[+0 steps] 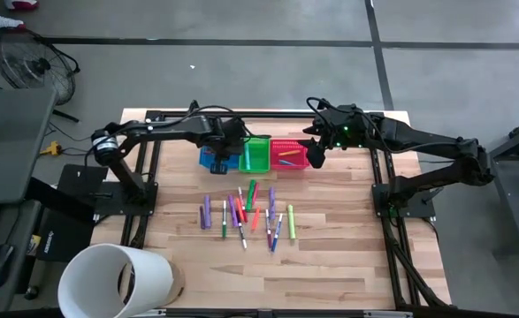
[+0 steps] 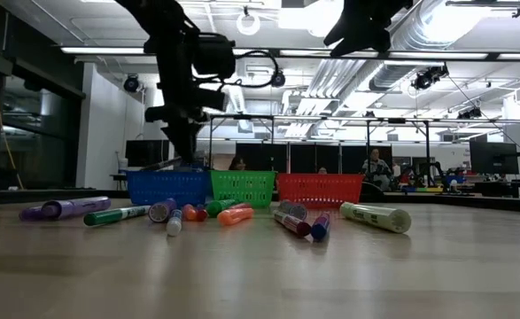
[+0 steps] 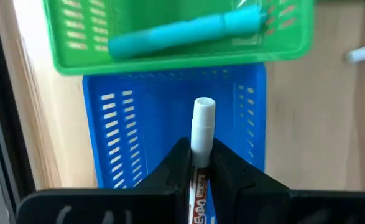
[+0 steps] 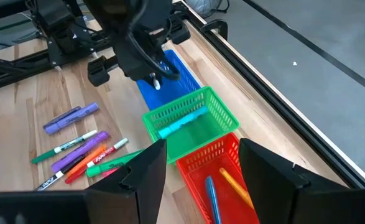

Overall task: Pick & Place Markers
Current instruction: Put the brown marker into the blue bin, then put the light green highlighter into the green bin

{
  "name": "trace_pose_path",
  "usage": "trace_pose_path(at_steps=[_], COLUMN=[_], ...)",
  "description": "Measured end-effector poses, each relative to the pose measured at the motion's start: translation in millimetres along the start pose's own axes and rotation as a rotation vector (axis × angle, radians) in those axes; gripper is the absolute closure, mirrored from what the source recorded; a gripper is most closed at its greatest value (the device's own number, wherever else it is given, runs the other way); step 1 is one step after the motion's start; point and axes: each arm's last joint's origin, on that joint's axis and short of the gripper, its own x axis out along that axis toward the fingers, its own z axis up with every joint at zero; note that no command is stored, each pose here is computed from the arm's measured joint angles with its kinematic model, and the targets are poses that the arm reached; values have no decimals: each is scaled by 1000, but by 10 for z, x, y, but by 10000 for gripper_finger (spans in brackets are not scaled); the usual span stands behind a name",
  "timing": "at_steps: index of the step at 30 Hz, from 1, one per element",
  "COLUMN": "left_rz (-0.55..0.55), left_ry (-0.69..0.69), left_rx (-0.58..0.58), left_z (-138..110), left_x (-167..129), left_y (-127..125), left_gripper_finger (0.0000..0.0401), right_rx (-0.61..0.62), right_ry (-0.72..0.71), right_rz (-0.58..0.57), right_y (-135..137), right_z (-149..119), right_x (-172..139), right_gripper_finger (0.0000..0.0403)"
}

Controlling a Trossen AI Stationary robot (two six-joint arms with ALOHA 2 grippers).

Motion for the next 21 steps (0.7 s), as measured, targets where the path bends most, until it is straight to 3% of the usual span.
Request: trace_pose_path(at_steps=[5,14,21], left_rz=[-12,33,20], left_ry=[29,57,84], left_rx=[-10,-13,-46], left_z=[12,6,-2], left_x=[108,119,77], left_y=[-6,6,8], left_gripper_finger=[371,298,292], right_rx=[0,-2,-5], right_ry=[4,13,39], right_rz=[-1,-2,-7], right_y=[0,-1,-7], right_z=[-4,-12,-38], right_x=[1,1,1], right_gripper_finger=[214,214,214])
